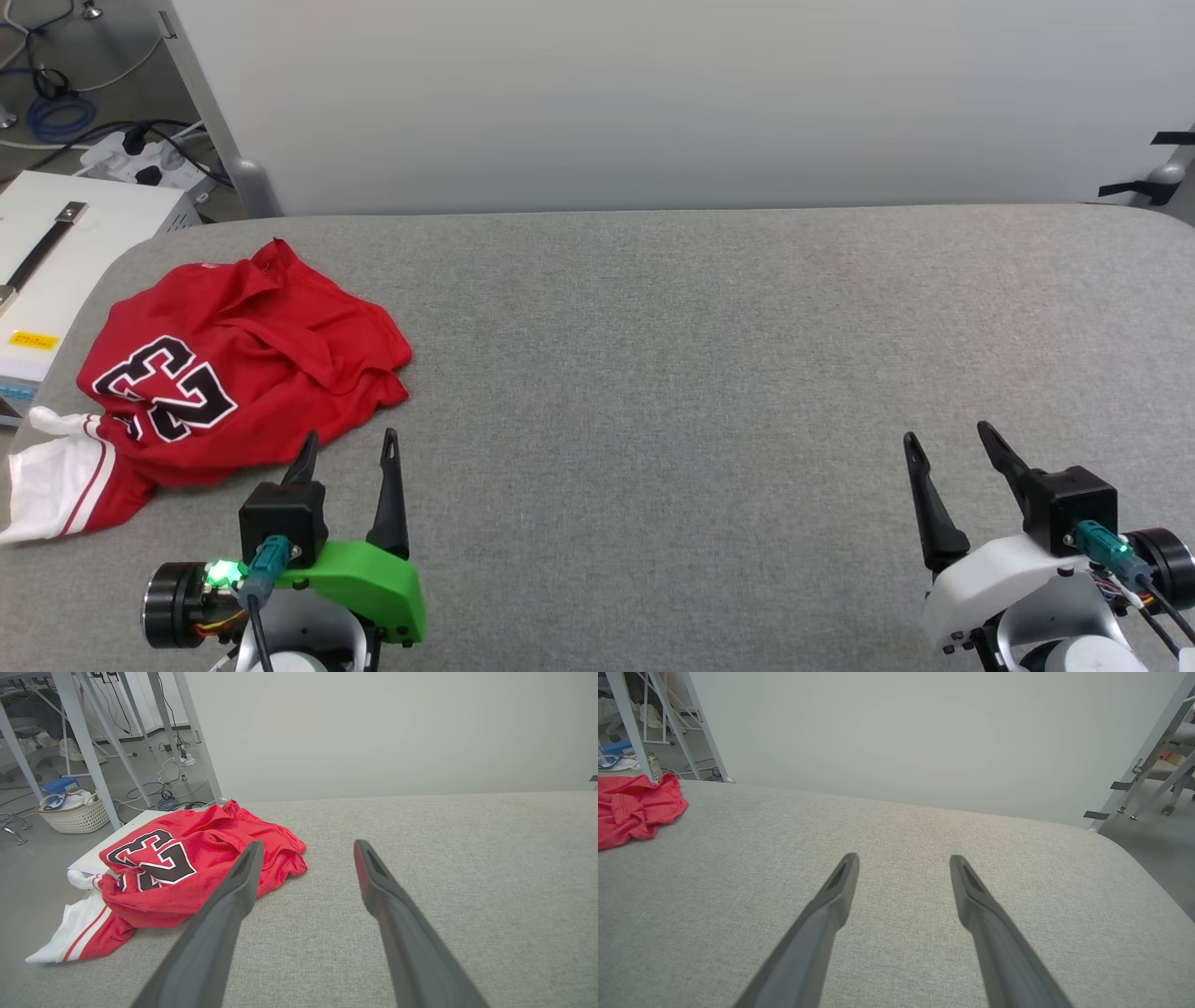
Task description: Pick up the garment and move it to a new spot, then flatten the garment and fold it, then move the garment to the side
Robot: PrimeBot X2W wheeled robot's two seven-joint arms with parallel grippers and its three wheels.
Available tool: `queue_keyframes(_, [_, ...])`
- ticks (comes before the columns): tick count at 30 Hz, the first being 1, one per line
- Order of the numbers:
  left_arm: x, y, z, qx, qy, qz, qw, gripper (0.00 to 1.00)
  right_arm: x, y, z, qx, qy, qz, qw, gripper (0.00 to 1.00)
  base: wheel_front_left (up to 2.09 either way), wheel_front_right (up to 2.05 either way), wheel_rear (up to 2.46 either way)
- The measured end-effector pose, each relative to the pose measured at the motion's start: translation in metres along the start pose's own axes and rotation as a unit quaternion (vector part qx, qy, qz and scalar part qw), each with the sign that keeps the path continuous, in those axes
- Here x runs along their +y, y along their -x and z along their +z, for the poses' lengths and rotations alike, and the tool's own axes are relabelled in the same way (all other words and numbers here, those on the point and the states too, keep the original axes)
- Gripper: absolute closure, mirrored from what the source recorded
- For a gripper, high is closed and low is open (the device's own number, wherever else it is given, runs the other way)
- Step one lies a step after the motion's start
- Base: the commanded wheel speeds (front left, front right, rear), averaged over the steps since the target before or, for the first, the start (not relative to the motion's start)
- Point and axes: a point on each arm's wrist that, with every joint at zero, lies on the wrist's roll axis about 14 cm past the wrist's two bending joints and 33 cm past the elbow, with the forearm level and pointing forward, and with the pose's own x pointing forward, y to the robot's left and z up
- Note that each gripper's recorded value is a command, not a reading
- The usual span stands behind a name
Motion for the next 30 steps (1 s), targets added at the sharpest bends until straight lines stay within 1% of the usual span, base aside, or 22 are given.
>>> queue_keyframes(30, [0.001,0.001,0.011,-0.035,0.008,0.01,0.999,0.0,-0.005,0.0,0.019,-0.049,-0.037,-0.007,0.998,0.0,0.0,0.0,0.0])
